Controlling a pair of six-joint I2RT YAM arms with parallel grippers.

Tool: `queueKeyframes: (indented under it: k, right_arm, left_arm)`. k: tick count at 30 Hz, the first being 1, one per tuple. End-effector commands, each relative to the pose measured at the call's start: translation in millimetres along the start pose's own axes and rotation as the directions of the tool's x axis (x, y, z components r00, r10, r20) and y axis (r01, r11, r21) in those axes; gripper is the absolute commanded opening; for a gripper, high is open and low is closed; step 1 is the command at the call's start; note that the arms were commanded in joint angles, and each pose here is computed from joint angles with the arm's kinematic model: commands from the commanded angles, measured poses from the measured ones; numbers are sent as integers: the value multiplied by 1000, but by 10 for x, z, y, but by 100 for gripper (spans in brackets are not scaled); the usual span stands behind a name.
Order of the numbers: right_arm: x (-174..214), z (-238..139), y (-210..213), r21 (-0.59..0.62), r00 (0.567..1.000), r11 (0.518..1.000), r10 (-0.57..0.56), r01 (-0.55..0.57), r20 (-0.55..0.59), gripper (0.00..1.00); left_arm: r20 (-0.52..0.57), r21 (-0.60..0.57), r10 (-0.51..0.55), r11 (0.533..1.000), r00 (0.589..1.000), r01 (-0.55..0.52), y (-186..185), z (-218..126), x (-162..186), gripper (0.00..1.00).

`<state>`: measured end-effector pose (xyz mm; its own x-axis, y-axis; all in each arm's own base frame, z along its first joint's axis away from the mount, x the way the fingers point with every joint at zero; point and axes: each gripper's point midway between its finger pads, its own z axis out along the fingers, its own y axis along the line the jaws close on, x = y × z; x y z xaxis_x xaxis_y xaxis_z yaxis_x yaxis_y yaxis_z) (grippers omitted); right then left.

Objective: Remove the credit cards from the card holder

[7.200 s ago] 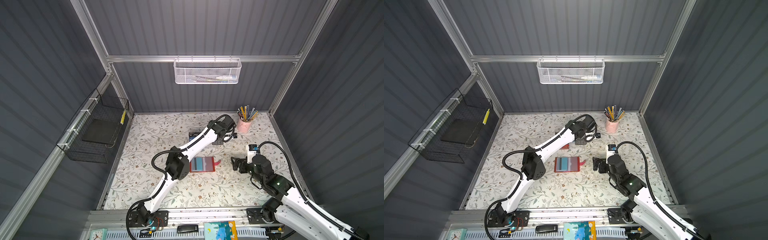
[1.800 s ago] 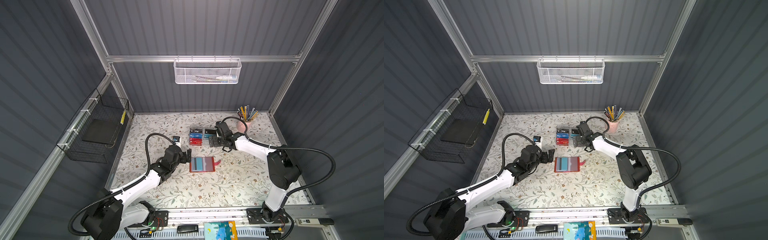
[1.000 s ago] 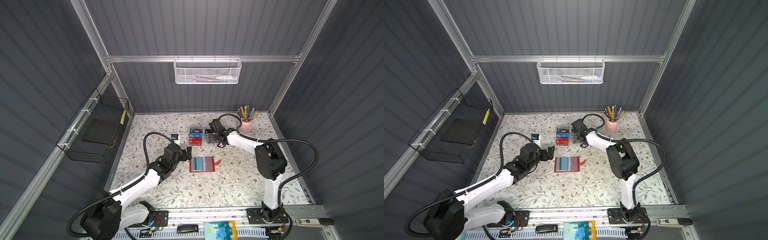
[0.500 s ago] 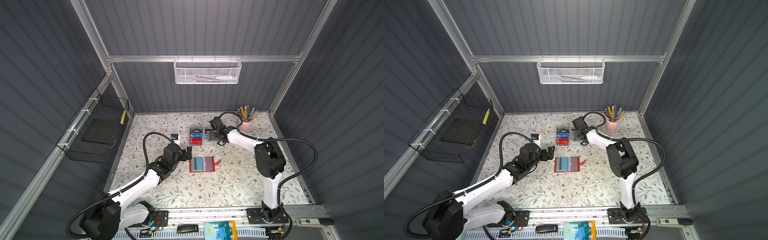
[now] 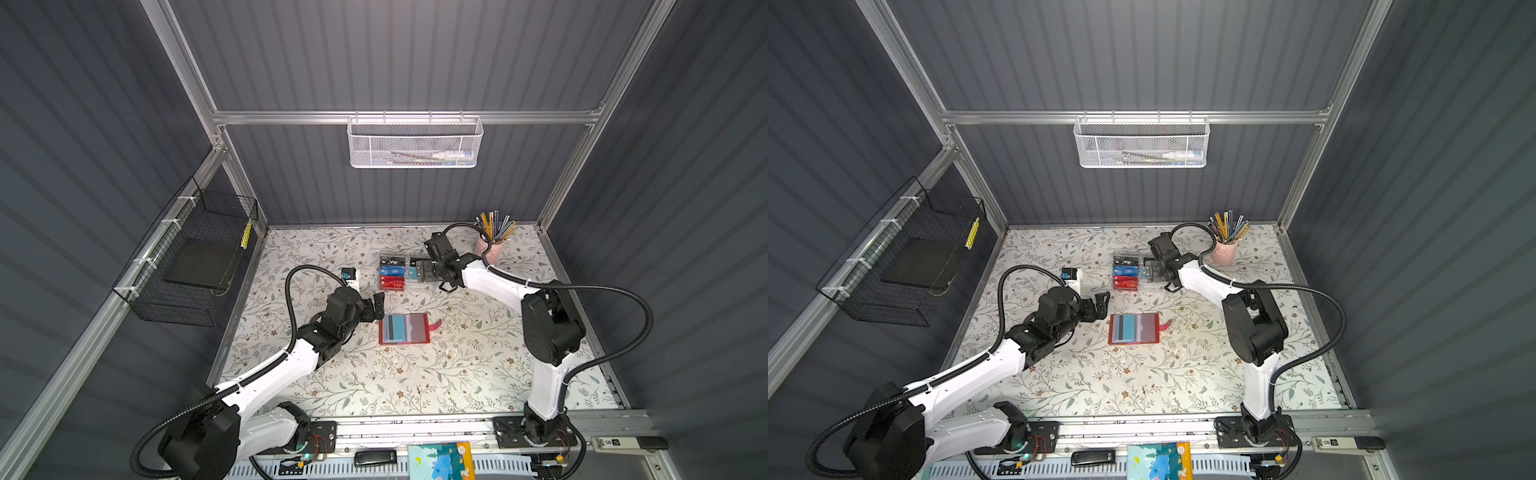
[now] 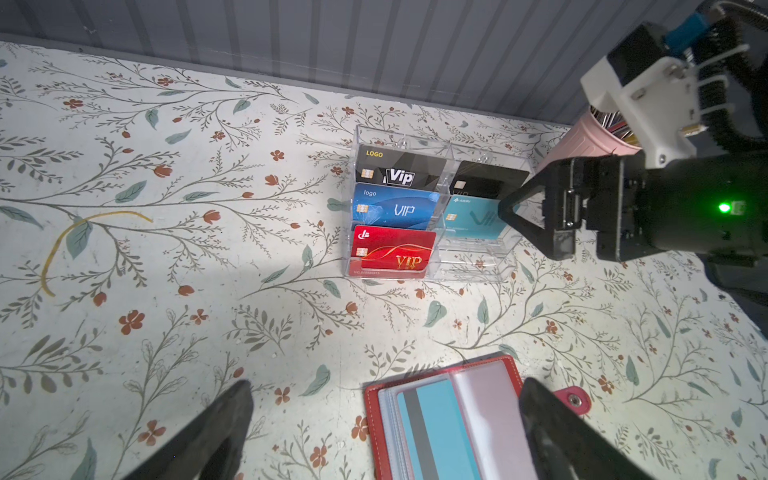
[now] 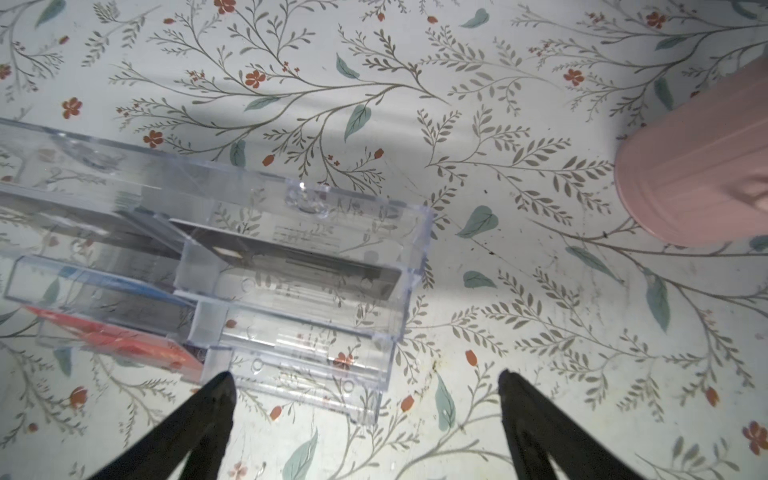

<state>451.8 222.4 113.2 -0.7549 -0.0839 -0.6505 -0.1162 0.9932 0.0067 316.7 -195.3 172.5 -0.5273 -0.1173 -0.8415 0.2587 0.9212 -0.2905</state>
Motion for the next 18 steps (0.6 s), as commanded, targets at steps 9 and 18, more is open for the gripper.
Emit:
queueKeyframes:
  k: [9, 18]
  right_arm:
    - [340, -712, 89, -152, 999, 988, 39, -37, 13, 99]
    - [1005, -1025, 494, -210, 999, 976, -53, 51, 0, 99]
  left_arm:
    - [-43, 48, -87, 995, 995, 89, -95, -192, -46, 100]
    - [-159, 160, -223, 955, 962, 248, -250, -348, 231, 100]
